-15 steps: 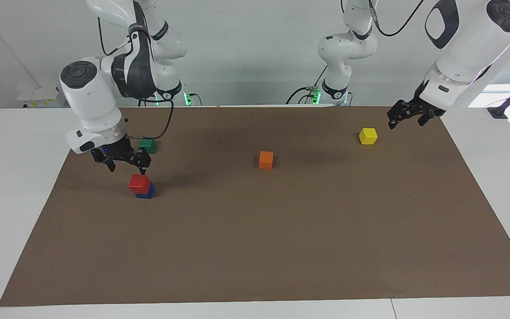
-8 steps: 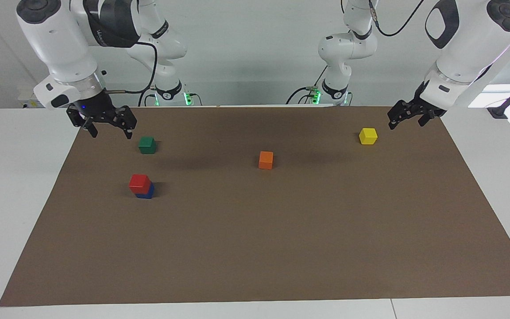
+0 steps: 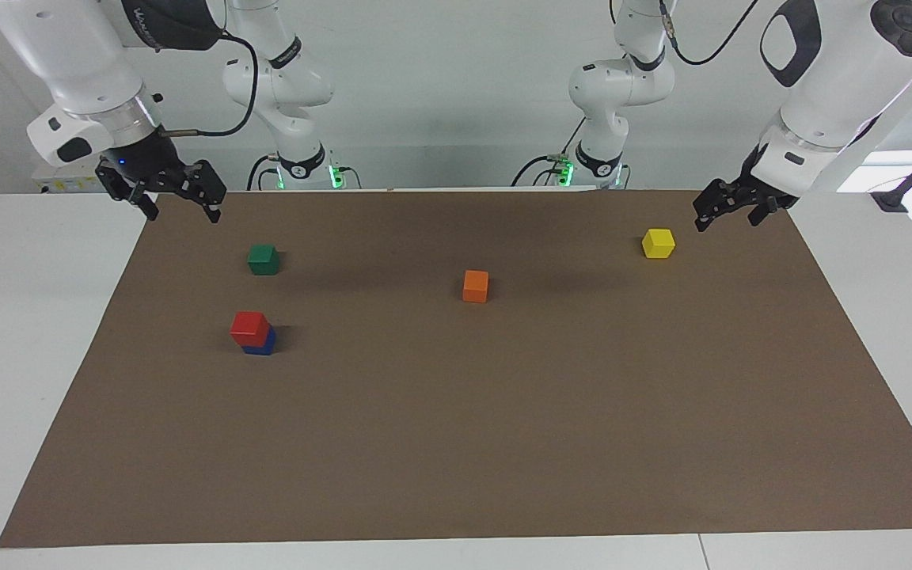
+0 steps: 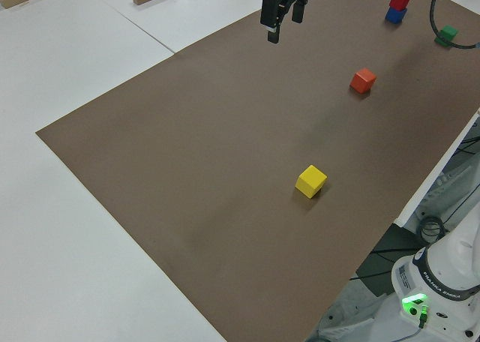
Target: Transfer red block to right arm and stack on blue block
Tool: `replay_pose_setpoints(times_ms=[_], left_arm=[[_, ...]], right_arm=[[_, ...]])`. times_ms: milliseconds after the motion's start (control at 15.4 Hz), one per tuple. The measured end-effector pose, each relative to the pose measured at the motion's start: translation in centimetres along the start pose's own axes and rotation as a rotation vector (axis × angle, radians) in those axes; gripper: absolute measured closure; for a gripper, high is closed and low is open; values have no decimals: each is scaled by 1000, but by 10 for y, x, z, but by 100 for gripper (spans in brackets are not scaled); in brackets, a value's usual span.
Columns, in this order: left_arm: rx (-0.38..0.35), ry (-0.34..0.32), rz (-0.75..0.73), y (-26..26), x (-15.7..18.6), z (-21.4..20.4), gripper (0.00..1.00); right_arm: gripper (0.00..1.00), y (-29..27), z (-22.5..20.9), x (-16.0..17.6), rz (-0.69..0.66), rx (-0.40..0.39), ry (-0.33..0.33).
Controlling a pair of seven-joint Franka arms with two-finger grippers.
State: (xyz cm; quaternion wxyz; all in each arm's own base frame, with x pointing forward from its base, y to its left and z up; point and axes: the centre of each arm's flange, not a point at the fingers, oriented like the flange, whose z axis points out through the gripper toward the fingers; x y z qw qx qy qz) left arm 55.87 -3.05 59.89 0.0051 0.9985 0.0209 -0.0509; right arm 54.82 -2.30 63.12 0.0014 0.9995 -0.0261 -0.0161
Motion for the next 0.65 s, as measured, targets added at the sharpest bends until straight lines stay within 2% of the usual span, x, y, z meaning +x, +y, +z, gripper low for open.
replay_pose_setpoints(times_ms=[651], left_arm=[[0,0,-1,-1,0,0,0]], right_arm=[[0,9,0,0,15,-1,0]])
